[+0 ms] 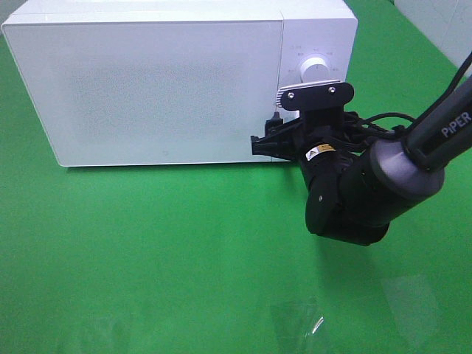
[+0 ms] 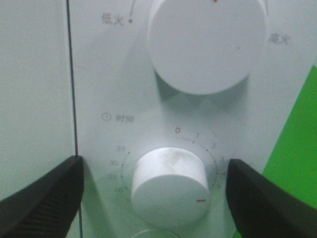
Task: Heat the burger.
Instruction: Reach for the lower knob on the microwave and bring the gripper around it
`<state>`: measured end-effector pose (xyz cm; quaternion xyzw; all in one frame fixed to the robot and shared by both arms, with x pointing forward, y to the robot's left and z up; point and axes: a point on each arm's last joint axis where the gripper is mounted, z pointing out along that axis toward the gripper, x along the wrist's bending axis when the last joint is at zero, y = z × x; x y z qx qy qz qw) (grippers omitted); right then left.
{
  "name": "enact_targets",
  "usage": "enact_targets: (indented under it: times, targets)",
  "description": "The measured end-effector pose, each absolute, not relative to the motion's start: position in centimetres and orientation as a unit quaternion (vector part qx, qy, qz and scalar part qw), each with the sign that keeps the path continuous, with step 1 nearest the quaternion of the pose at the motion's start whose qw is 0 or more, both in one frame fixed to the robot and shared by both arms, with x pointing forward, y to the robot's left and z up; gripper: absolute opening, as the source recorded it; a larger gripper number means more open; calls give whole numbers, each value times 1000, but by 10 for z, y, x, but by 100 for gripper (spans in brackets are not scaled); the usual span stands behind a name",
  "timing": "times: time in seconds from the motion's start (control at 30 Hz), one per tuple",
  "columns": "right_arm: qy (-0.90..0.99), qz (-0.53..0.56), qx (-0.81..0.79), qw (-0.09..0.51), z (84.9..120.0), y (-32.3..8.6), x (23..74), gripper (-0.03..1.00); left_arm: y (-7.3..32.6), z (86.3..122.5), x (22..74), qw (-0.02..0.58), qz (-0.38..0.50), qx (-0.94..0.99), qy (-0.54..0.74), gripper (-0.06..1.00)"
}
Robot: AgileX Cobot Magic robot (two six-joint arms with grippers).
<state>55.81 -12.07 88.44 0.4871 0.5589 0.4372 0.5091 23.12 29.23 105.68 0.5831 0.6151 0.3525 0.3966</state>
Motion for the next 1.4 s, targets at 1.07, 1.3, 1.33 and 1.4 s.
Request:
enact_targets:
  times: [1.07, 1.3, 1.33, 1.4]
  targets:
    - [490, 507, 552, 444, 884, -123, 557, 42, 292, 1057, 231, 397, 353, 583, 615, 99]
    - [374, 597, 637, 313, 882, -123, 556, 42, 292, 1057, 231, 397, 353, 583, 615, 99]
    - [331, 619, 660, 269, 882, -123, 556, 43, 292, 1057, 231, 396, 353, 583, 615, 99]
    - [282, 638, 681, 221, 882, -124, 556, 43, 292, 1057, 231, 396, 353, 583, 615, 99]
